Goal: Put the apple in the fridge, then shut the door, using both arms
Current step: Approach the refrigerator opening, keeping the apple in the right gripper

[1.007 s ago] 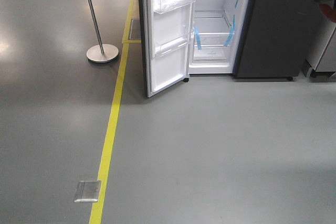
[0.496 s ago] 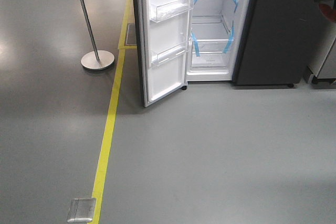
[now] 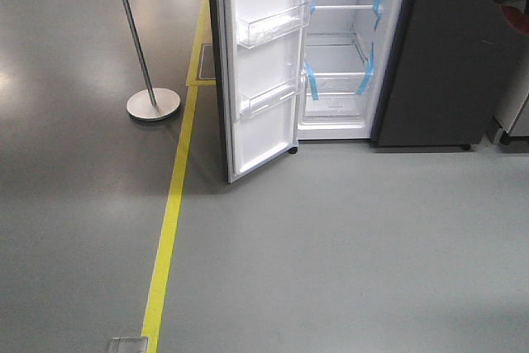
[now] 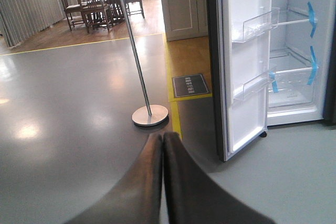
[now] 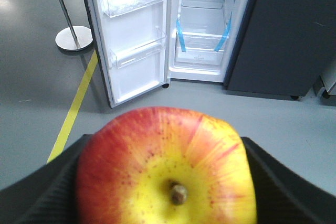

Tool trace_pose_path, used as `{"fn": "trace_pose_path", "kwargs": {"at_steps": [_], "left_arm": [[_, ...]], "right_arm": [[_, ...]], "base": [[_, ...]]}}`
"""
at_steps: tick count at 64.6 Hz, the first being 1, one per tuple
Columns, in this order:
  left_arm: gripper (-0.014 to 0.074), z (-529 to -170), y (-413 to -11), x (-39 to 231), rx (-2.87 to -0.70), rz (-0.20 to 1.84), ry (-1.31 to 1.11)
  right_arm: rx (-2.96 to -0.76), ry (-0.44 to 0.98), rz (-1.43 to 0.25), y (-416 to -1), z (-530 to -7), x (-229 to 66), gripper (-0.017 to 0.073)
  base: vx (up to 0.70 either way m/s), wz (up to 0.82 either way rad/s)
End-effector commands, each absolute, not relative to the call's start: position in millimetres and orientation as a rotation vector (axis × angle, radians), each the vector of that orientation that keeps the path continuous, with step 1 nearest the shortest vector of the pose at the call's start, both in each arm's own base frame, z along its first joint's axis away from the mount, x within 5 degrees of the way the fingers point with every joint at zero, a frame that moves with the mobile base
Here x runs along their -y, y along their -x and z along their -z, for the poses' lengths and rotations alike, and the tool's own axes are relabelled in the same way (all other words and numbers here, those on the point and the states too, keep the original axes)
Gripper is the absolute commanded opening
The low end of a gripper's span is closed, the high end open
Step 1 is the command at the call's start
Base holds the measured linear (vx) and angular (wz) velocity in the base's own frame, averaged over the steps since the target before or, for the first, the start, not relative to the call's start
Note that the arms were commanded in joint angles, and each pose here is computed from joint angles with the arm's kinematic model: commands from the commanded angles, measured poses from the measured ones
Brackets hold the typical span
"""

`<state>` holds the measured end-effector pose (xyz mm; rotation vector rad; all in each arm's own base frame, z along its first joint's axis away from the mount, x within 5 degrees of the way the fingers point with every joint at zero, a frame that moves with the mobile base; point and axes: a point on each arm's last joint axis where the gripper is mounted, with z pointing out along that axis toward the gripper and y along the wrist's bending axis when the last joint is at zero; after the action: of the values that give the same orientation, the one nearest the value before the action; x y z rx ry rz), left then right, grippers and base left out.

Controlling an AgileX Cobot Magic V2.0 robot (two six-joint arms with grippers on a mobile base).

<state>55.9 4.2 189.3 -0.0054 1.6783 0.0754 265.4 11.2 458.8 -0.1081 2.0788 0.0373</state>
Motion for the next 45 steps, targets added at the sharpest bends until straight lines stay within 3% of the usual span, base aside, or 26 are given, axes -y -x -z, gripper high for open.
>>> {"fn": "trace_pose_path", "kwargs": {"at_steps": [1,45], "left_arm": [[-0.0006,-202.0,-54.6,-2.6,-1.579,-0.051,-0.001],[-0.0006,-202.0,-54.6,-2.6,-1.579,-0.051,-0.001]], "right_arm": [[-1.945,0.104,-0.021,-257.1,-481.7,-9.6,0.0149],[-1.945,0.104,-0.021,-257.1,-481.7,-9.6,0.0149]], "base": [[0.14,0.02],[0.13,0.02]]}}
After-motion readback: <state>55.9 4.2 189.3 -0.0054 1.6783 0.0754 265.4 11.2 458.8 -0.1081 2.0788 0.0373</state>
